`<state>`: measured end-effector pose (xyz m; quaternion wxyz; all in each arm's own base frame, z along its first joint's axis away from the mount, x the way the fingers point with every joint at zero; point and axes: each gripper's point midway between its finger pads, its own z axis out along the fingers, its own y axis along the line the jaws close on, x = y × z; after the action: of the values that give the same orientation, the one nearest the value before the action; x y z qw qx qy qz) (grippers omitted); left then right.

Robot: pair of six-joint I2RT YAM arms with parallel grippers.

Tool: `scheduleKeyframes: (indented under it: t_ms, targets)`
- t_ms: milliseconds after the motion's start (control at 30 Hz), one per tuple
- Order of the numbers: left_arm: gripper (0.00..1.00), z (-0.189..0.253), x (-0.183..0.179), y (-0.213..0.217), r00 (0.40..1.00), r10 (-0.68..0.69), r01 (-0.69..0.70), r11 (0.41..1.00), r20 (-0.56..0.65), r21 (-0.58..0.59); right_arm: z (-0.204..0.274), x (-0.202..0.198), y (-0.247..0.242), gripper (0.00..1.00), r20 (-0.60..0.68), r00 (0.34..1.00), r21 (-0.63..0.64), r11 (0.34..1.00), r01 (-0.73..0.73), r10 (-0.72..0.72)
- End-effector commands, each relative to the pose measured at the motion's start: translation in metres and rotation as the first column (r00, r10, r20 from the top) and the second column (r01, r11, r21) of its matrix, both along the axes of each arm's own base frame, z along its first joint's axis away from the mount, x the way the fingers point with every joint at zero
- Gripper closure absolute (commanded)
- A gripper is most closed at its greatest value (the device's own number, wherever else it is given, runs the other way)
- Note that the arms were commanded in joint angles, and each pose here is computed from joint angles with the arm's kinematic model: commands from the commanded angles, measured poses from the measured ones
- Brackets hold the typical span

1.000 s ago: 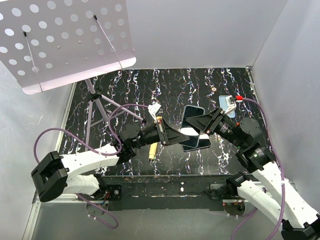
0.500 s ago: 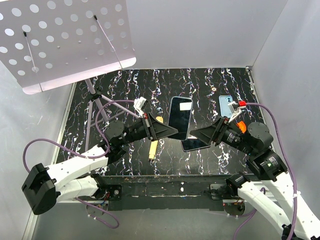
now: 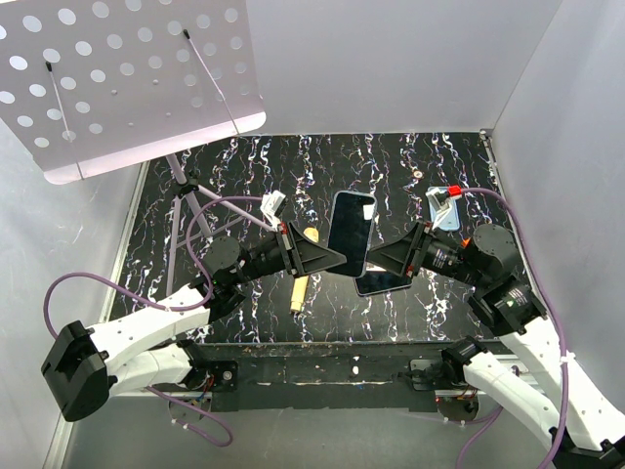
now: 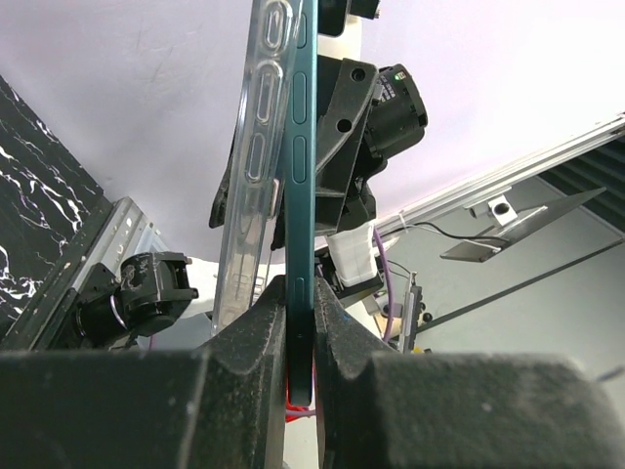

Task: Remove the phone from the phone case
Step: Remove the phone case from the phone, then place the phone case at the center of the board.

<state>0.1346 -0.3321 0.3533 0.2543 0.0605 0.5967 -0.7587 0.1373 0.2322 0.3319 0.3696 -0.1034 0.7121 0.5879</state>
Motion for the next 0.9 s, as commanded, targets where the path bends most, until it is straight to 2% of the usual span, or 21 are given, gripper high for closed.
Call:
scheduleKeyframes:
  t_ms: [0, 233, 300, 367, 500, 567, 633, 667, 867]
  targets:
    - [1.0, 0.026, -0.008, 0.008, 0.997, -0.006, 0.011, 0.997, 0.072, -0.076, 0.02, -0.003, 0.007, 0.62, 0.075, 0.996, 0.059, 0.997, -0.049, 0.045]
    - [1.0, 0.025, -0.006, 0.007, 0.998, -0.008, 0.013, 0.997, 0.067, -0.078, 0.015, 0.003, 0.013, 0.7, 0.081, 0.995, 0.064, 0.996, -0.054, 0.049]
    - [1.0, 0.026, -0.007, 0.008, 0.997, -0.012, 0.018, 0.997, 0.071, -0.081, 0.011, 0.006, 0.016, 0.79, 0.072, 0.996, 0.058, 0.997, -0.053, 0.049]
    - [1.0, 0.025, -0.008, 0.007, 0.997, -0.017, 0.023, 0.997, 0.074, -0.077, 0.004, 0.011, 0.018, 0.97, 0.051, 0.998, 0.043, 0.998, -0.043, 0.041]
    - [1.0, 0.021, -0.012, 0.01, 0.994, -0.017, 0.022, 0.999, 0.108, -0.047, -0.029, 0.041, 0.001, 0.99, -0.041, 0.987, -0.116, 0.982, 0.153, -0.158]
    - [1.0, 0.016, -0.015, 0.013, 0.99, -0.007, 0.007, 1.0, 0.143, 0.001, -0.063, 0.06, -0.025, 0.99, -0.083, 0.941, -0.316, 0.904, 0.288, -0.329]
    - [1.0, -0.002, -0.015, 0.018, 0.986, 0.019, -0.037, 0.994, 0.168, 0.102, -0.086, 0.077, -0.055, 0.99, -0.076, 0.882, -0.491, 0.787, 0.373, -0.465]
    - [1.0, 0.0, -0.015, 0.024, 0.978, 0.042, -0.066, 0.991, 0.207, 0.114, -0.094, 0.086, -0.071, 0.99, -0.055, 0.848, -0.56, 0.719, 0.411, -0.527]
    - [1.0, -0.041, -0.014, 0.06, 0.931, 0.118, -0.238, 0.913, 0.345, 0.331, -0.105, 0.126, -0.152, 0.99, 0.052, 0.768, -0.781, 0.453, 0.429, -0.638]
